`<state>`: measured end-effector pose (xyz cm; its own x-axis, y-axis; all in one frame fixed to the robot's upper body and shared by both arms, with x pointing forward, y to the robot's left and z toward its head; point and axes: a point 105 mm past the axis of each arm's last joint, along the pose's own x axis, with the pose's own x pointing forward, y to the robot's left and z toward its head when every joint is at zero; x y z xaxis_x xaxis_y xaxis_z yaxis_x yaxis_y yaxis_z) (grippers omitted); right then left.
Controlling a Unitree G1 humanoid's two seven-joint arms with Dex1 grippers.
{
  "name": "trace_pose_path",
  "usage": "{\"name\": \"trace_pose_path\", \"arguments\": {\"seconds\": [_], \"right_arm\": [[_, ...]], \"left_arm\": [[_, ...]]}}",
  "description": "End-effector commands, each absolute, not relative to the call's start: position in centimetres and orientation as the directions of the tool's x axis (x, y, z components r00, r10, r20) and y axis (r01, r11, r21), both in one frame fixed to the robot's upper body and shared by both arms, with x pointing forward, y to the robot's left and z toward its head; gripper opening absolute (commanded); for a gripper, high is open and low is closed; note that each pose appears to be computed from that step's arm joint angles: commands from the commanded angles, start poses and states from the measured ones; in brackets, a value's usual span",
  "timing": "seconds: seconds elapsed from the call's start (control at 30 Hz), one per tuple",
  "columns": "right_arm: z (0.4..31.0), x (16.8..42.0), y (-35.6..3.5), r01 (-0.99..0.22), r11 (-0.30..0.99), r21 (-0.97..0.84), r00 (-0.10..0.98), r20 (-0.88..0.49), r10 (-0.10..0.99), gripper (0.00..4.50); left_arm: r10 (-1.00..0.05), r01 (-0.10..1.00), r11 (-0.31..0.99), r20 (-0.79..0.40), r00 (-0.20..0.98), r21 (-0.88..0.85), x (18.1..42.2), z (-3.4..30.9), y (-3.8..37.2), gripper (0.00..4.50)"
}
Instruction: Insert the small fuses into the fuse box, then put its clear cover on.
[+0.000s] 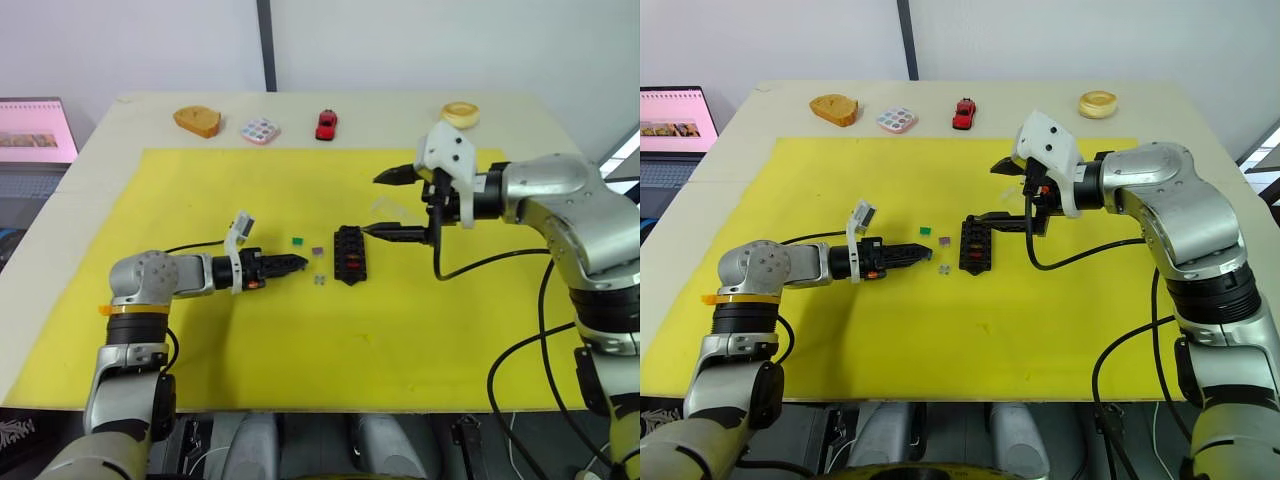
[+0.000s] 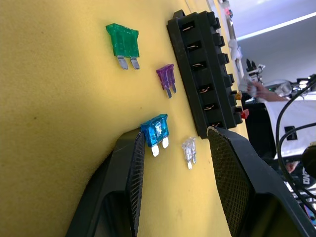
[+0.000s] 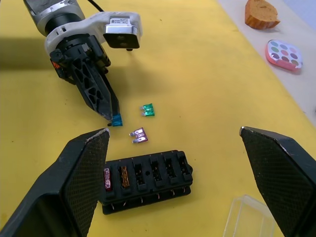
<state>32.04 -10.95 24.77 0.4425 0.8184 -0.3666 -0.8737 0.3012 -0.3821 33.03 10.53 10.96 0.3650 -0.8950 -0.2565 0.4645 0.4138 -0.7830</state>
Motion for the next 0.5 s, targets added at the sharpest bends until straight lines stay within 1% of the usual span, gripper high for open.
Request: {"name": "trace_pose_path", "arguments": {"seconds": [0.03, 0.1, 0.13, 0.3, 0.37, 0.43, 0.47, 0.5], "right_arm": [[26.2, 31.8, -10.7, -0.851, 0.293, -0.435, 0.456, -0.337, 0.824, 4.5], [26.1, 31.8, -10.8, -0.851, 0.288, -0.438, 0.456, -0.346, 0.82, 4.5], [26.0, 31.8, -10.8, -0.851, 0.284, -0.441, 0.454, -0.351, 0.819, 4.5], [25.9, 31.6, -10.7, -0.854, 0.273, -0.442, 0.447, -0.358, 0.82, 4.5], [25.8, 31.5, -10.7, -0.857, 0.268, -0.441, 0.443, -0.361, 0.821, 4.5], [25.9, 31.4, -10.6, -0.859, 0.267, -0.437, 0.439, -0.361, 0.823, 4.5], [25.9, 31.3, -10.6, -0.864, 0.269, -0.426, 0.434, -0.359, 0.826, 4.5], [26.0, 31.2, -10.5, -0.87, 0.273, -0.41, 0.428, -0.353, 0.832, 4.5]], "left_arm": [[-0.876, 0.423, 0.458, -0.316, 0.366, -0.782, 33.1, 9.4, 10.4, 1.27], [-0.874, 0.424, 0.463, -0.321, 0.365, -0.779, 33.1, 9.2, 10.4, 0.2], [-0.872, 0.424, 0.466, -0.323, 0.367, -0.776, 33.1, 9.1, 10.4, 0.04], [-0.866, 0.428, 0.475, -0.323, 0.381, -0.769, 33.2, 9.1, 10.9, 0.04], [-0.868, 0.465, 0.47, -0.298, 0.396, -0.751, 33.4, 9.9, 11.3, 0.04], [-0.875, 0.517, 0.458, -0.264, 0.406, -0.723, 33.5, 10.9, 11.6, 0.04], [-0.882, 0.581, 0.441, -0.212, 0.421, -0.684, 33.7, 12.1, 11.7, 0.04], [-0.898, 0.682, 0.391, -0.094, 0.43, -0.618, 33.7, 14.7, 11.9, 0.04]]}}
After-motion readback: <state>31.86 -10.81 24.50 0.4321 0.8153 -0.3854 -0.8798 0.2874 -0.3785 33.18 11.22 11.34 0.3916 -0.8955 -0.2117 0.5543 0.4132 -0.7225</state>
